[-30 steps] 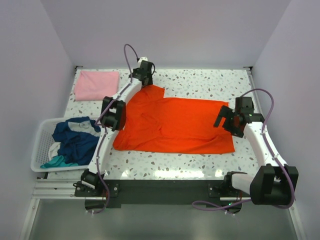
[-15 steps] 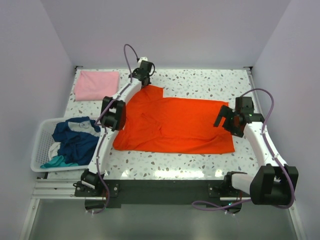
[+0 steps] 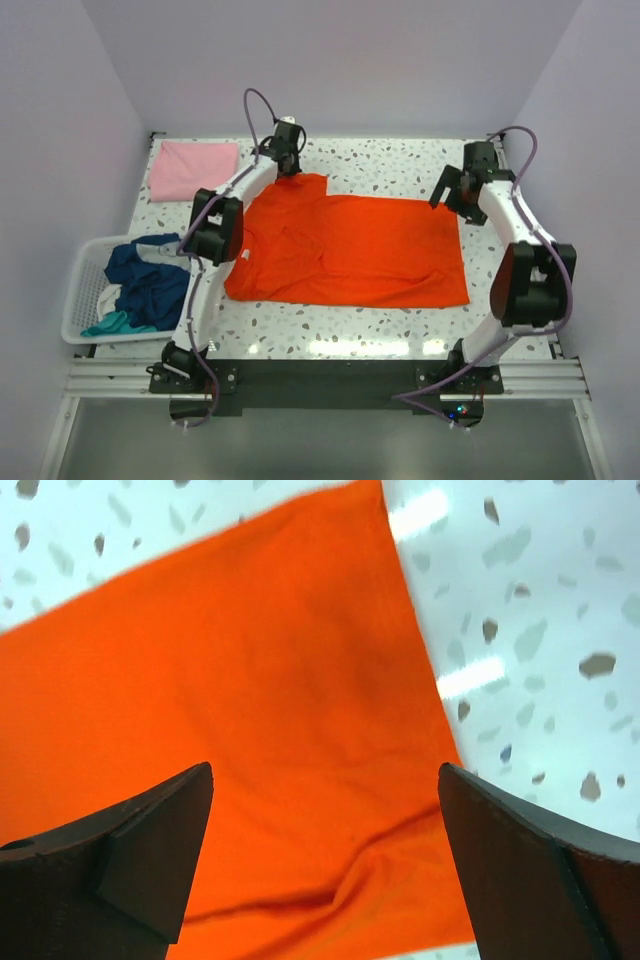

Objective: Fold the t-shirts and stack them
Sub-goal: Fold the tshirt

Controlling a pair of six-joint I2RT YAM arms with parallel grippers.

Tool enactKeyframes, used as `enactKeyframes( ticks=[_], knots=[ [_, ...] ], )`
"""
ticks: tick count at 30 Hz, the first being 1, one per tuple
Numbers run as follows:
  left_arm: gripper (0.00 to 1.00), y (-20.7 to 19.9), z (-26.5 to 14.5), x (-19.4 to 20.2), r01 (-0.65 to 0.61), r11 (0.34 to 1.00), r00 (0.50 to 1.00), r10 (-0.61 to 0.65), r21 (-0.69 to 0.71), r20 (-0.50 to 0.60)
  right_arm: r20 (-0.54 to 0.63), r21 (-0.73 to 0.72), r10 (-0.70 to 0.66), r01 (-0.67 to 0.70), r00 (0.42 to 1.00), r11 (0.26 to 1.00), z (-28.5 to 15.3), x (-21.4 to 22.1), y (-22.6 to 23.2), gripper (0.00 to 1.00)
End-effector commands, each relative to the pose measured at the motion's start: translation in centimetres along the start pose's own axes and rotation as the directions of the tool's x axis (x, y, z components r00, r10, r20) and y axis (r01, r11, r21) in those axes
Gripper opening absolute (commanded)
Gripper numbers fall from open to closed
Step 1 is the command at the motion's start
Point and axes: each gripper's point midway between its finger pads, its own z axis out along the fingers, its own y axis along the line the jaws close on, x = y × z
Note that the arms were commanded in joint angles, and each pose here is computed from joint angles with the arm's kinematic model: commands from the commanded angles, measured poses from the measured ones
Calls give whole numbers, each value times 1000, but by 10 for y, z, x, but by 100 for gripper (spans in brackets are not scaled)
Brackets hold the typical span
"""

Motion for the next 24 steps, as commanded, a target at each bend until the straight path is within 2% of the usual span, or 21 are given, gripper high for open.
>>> enactKeyframes(
  ticks=[1, 6, 8, 9, 13, 24],
  knots=[
    [0, -20, -50, -62, 7, 994, 987, -25, 111, 156, 44, 88, -8, 4, 999, 996, 25, -38, -2, 96],
    [0, -21, -61, -60, -15, 991, 986, -8, 135, 164, 46, 191, -46, 37, 998, 981, 60, -70, -4, 89],
    [0, -20, -66, -61, -20, 990, 985, -4, 140, 170, 26, 206, -59, 52, 998, 977, 80, -69, -4, 86],
    [0, -21, -67, -63, -30, 989, 984, 3, 147, 178, 57, 197, -55, 43, 997, 980, 84, -80, 0, 80],
    [0, -22, -74, -65, -48, 985, 982, 17, 164, 187, 69, 260, -55, 35, 996, 965, 110, -90, -5, 70],
    [0, -27, -84, -57, -57, 975, 984, 19, 213, 179, 31, 321, -35, 23, 999, 947, 142, -74, -18, 55]
  ],
)
